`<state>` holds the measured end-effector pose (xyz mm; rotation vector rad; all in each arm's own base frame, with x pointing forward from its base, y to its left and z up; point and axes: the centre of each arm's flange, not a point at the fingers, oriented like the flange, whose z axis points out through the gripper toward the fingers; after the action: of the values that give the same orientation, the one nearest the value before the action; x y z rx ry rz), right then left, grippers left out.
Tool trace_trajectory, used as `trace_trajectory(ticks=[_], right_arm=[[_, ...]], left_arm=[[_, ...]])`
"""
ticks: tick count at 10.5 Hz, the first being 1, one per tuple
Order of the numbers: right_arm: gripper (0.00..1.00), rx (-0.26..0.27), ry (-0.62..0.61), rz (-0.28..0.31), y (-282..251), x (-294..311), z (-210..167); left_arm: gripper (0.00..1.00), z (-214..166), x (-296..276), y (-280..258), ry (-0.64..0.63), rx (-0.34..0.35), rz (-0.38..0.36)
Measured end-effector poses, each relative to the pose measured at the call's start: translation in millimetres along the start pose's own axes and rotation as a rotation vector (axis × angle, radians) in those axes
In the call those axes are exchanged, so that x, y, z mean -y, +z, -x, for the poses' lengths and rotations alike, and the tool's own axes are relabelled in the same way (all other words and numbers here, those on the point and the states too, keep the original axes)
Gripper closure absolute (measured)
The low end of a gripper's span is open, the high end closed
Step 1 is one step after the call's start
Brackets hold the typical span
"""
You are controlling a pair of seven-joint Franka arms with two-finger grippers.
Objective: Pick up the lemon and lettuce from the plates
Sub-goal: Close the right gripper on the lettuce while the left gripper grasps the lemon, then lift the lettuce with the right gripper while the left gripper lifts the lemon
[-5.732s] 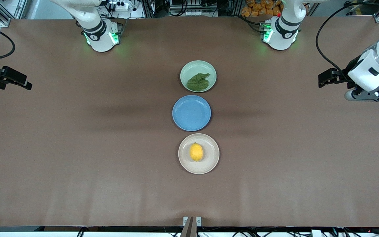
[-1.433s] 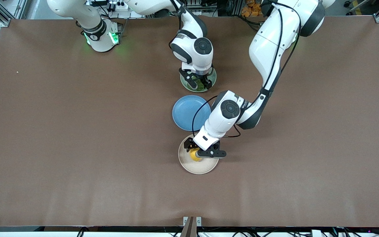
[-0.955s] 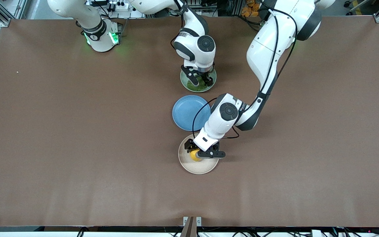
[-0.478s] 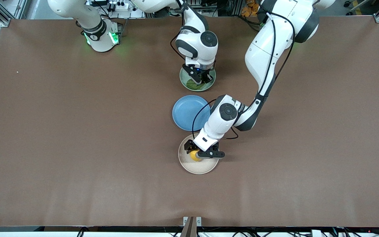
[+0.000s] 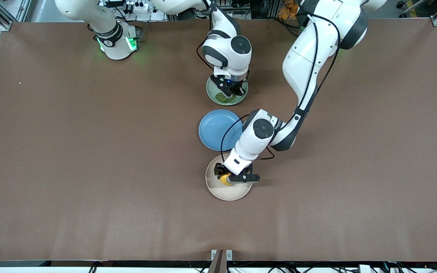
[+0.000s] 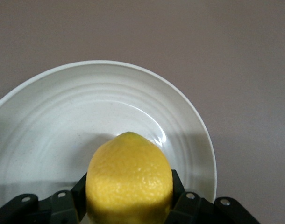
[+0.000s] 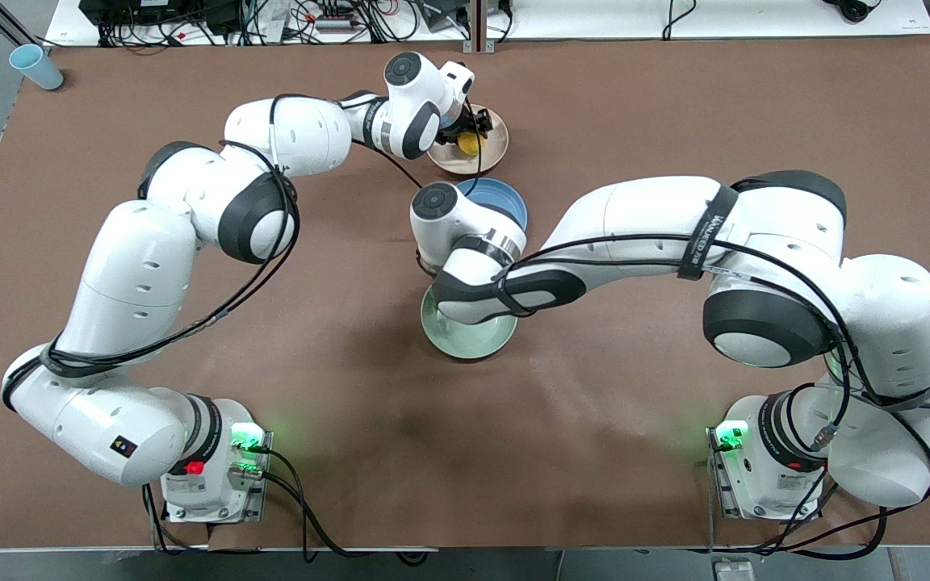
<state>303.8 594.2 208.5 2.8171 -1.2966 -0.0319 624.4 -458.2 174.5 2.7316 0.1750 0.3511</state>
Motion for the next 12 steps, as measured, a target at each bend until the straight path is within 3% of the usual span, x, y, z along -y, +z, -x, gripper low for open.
trace_trajectory(ticks=[2,4,9,12], right_arm=[[0.96,0.013,0.019,-0.044,-34,11,-13],[0.96,0.019,0.022,-0.068,-60,18,-33],[0.96,-0.003,-0.057,-0.008,-96,18,-95],[0.96,-0.005,-0.127,0.01,-103,7,-154]], left_arm=[[0.35,0,0,0,-0.012,0.02,-0.006],[0.35,-4,-5,-12,-0.019,0.093,-0.051],[0.35,-36,1,-75,-0.051,0.222,-0.148],[0.35,-68,30,-121,-0.094,0.285,-0.219]])
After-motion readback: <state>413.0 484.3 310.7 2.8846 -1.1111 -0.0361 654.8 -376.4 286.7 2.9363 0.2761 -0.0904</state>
